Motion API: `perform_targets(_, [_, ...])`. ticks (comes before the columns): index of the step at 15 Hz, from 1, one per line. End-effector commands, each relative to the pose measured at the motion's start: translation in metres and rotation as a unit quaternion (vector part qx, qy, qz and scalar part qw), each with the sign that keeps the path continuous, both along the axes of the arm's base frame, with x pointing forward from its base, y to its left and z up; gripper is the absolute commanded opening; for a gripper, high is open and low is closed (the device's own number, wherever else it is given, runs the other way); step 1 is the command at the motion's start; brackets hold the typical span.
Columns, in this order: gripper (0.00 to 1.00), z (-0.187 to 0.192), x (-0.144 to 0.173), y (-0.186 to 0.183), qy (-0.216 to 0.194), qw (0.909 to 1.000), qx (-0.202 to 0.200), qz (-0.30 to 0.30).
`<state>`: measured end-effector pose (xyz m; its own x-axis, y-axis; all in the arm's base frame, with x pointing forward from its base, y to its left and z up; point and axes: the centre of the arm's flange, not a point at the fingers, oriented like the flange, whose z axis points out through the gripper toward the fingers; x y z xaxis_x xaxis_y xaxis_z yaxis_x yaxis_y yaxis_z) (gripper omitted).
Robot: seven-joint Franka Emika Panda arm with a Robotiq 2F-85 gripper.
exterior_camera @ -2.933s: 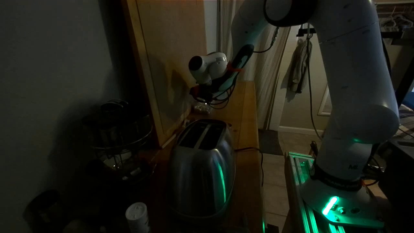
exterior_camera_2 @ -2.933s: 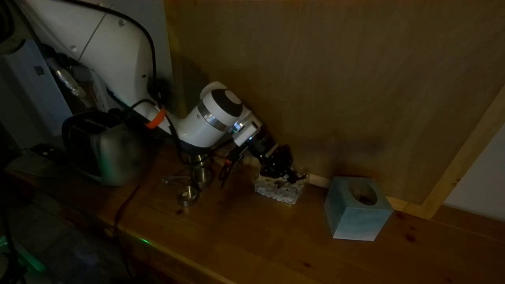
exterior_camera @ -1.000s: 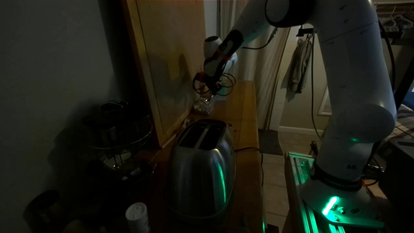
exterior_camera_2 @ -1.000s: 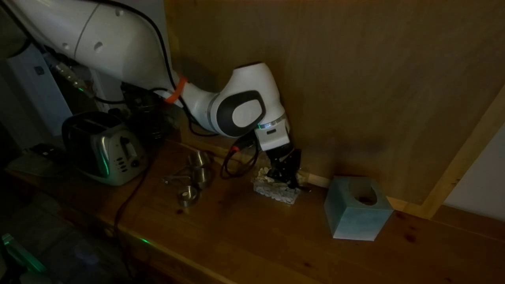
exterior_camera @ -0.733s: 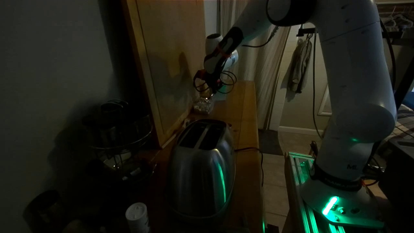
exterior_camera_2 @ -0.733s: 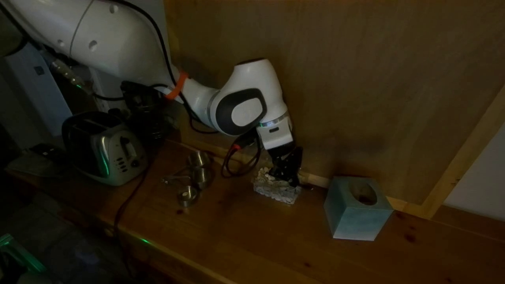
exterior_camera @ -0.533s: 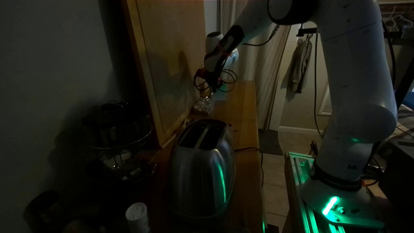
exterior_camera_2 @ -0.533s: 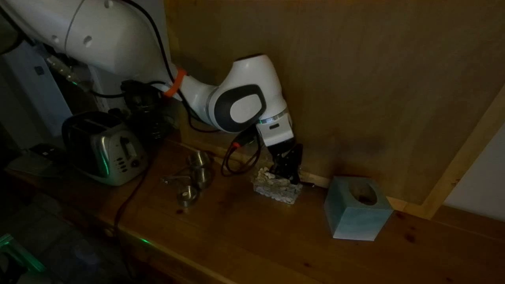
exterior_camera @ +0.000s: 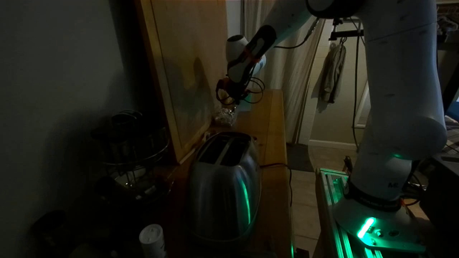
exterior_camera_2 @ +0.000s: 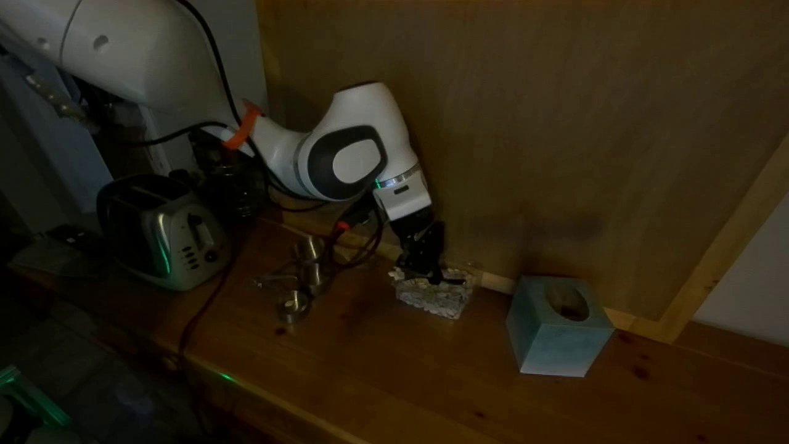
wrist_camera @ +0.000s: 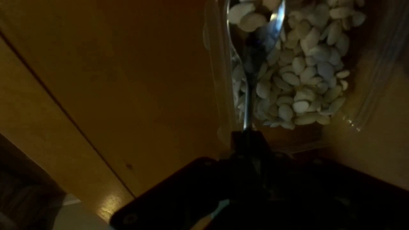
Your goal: Use the silver spoon to place contents from the clear container on the right into the medium measuring cup.
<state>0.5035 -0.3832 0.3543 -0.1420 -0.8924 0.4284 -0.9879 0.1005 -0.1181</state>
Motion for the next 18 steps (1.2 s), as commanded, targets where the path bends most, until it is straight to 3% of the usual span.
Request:
perform_targets(1, [0.02, 0.006, -0.024, 0.035, -0.007, 0.9993, -0.01, 0.036])
perform_targets(8, [0.02, 0.021, -0.037, 0.063, -0.051, 0.9959, 0.001, 0.074])
perform_targets(18, [0.02, 0.001, -0.058, 0.111, -0.039, 0.9883, 0.019, 0.146])
